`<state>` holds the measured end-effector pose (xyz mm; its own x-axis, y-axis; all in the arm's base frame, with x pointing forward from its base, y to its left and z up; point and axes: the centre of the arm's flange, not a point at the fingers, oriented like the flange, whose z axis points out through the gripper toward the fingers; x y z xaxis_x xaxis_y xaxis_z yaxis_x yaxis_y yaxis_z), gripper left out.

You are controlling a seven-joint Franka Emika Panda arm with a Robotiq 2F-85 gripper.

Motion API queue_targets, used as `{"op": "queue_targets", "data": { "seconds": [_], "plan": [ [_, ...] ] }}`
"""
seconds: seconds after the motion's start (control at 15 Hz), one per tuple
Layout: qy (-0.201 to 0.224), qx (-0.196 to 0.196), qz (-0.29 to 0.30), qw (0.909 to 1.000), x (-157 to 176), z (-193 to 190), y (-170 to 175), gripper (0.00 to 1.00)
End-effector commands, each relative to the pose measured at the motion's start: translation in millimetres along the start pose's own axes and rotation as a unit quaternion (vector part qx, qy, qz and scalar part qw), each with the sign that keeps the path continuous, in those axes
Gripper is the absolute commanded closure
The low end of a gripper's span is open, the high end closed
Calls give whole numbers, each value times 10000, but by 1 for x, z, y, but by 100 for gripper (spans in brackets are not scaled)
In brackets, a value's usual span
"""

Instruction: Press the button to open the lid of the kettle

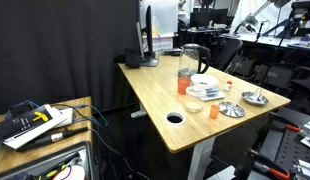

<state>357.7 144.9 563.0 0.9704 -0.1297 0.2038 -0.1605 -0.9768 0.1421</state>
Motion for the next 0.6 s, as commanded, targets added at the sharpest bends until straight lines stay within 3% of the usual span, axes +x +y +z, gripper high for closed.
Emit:
{"op": "queue_targets", "data": {
  "seconds": [0.0, 0.2, 0.53],
  "plan": [
    [1, 1, 0, 10000, 0, 0, 0, 0],
    [-157, 139, 124, 9997, 7, 9, 14, 0],
    [-382, -130, 681, 9969, 22, 31, 70, 0]
  ]
}}
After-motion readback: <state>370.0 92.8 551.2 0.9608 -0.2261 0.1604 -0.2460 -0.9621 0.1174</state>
